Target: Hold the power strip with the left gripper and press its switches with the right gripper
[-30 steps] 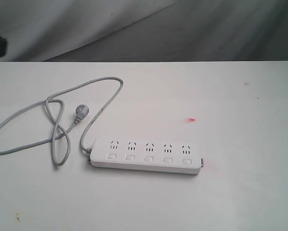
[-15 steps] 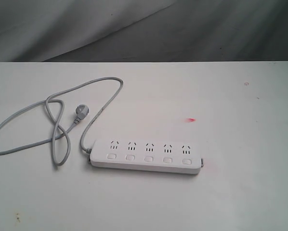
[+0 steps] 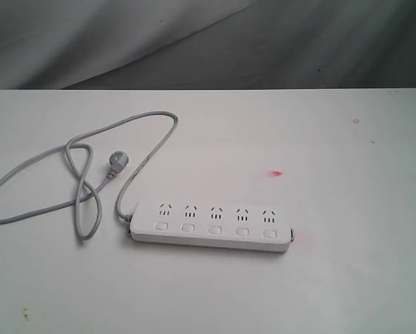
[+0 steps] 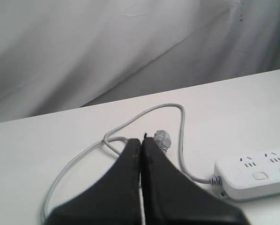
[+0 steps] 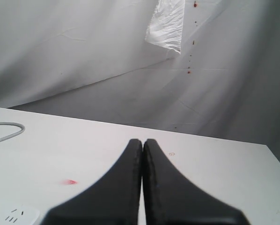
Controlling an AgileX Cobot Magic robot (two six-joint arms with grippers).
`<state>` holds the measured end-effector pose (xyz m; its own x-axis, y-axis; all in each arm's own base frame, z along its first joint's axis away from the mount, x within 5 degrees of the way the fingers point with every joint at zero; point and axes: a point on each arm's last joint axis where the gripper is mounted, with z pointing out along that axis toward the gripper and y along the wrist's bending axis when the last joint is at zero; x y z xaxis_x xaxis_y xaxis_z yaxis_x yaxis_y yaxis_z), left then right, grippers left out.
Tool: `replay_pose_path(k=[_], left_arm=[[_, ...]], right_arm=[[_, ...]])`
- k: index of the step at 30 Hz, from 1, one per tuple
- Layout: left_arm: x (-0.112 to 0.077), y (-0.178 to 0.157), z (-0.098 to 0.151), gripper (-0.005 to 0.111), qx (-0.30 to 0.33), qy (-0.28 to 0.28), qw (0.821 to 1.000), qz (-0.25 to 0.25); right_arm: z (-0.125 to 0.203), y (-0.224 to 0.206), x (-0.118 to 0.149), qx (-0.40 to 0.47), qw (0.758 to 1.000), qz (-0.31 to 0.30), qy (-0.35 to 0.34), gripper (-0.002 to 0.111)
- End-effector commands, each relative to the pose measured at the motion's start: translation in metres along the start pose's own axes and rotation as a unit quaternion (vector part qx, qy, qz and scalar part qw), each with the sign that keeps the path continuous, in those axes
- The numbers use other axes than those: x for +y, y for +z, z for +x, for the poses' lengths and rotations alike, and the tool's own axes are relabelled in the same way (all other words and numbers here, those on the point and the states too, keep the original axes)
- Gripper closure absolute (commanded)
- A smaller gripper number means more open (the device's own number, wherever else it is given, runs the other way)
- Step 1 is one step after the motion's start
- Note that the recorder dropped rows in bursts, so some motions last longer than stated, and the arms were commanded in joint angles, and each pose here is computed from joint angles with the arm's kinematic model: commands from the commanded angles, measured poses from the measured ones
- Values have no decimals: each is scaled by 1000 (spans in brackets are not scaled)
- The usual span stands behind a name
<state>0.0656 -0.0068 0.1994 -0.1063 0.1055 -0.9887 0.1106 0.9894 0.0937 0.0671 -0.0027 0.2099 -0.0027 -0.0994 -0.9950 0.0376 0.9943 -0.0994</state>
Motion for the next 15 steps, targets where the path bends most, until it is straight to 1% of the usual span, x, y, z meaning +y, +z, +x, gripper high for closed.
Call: replay_pose_path(k=[1,6,15], left_arm=[[-1,0,3,106,8,-4,1000,3],[-2,0,10,106,49,-3,999,10],[-2,0,11,106,52,-3,999,10]], right_arm=[[1,0,0,-1,1000,3,4,108],[1,0,0,-1,1000,3,5,108],[1,0,0,-1,1000,3,5,108]])
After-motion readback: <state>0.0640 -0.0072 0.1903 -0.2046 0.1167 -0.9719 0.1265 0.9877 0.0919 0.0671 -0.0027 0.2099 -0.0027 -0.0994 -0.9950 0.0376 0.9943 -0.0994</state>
